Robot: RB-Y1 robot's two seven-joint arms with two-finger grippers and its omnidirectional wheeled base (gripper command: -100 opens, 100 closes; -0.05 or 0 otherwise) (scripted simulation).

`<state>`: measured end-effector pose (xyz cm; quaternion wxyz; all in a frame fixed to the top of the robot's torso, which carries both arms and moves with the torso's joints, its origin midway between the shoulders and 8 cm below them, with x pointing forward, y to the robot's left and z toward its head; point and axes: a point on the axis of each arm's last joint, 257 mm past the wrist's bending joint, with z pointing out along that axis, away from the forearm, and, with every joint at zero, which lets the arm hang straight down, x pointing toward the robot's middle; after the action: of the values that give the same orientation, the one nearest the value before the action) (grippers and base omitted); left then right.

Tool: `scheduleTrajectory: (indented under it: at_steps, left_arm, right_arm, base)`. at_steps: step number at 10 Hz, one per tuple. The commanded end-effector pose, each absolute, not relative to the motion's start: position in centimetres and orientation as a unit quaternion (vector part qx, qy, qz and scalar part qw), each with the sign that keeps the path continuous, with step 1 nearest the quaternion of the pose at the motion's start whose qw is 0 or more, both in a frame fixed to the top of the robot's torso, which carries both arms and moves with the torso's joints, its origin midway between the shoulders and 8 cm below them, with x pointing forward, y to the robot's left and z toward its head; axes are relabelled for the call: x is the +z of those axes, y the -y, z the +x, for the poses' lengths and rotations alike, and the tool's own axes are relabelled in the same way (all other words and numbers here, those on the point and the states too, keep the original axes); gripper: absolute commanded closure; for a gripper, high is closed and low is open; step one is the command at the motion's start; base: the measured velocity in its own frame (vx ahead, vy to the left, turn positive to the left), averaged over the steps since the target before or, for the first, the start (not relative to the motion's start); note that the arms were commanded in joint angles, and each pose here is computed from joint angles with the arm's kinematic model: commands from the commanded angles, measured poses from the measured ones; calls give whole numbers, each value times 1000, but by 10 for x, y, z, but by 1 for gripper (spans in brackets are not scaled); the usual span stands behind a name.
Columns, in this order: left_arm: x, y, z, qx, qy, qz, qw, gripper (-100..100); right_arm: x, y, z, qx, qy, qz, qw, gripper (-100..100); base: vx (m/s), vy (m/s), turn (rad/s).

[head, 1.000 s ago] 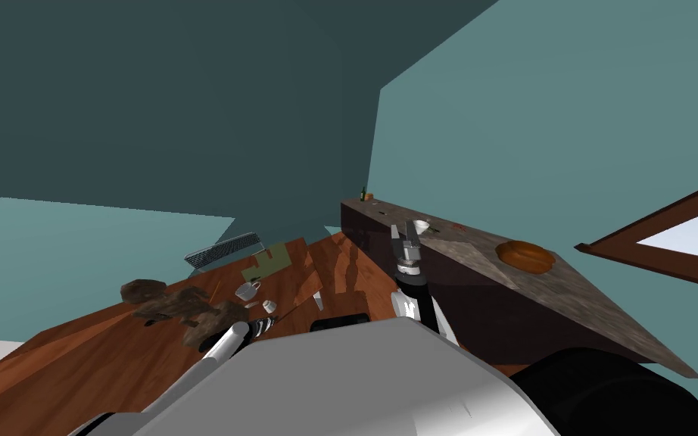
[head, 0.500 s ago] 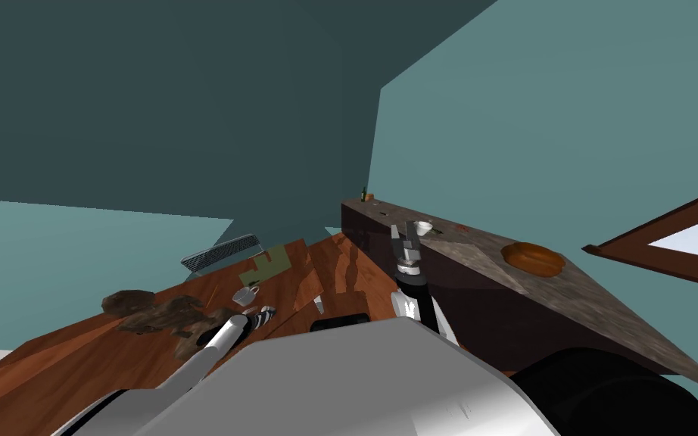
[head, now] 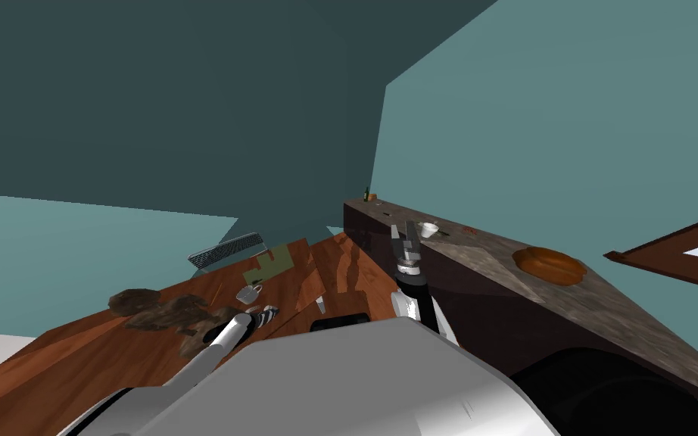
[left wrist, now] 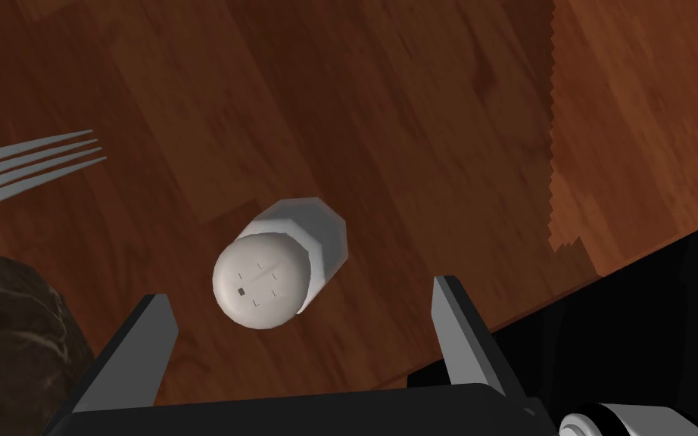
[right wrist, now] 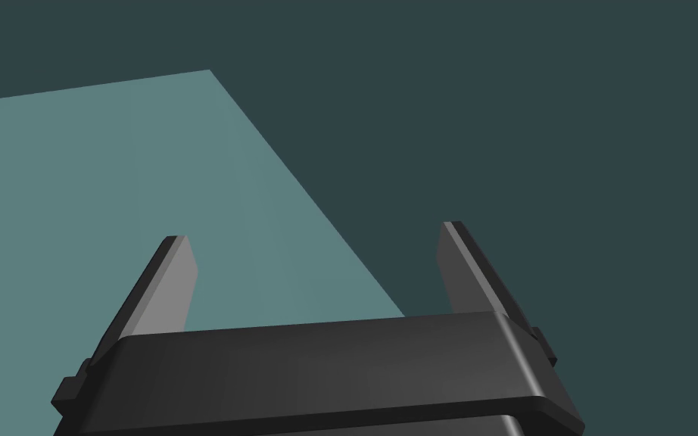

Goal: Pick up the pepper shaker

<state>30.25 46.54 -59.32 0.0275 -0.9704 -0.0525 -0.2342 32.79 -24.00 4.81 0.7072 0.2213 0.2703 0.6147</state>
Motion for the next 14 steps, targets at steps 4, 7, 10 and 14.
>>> scheduleTrajectory:
  at_steps: [4, 7, 10, 14]
  left_arm:
    - [-596, -451, 307, -235, 42, -971, 23, -100]
    - [-599, -437, 312, -235, 30, -971, 19, -100]
    - [-603, -410, 320, -236, 8, -972, 12, -100]
    - [-607, -385, 328, -236, -11, -972, 7, -100]
  right_arm:
    - [48, 240, 328, 615, -270, 221, 707, 0]
    - [48, 240, 328, 615, -270, 221, 707, 0]
    - [48, 240, 328, 615, -270, 221, 707, 0]
    - [48, 240, 328, 615, -270, 221, 707, 0]
  base:
    - [18, 16, 54]
    - [21, 18, 83]
    - [40, 32, 164]
    - [36, 32, 119]
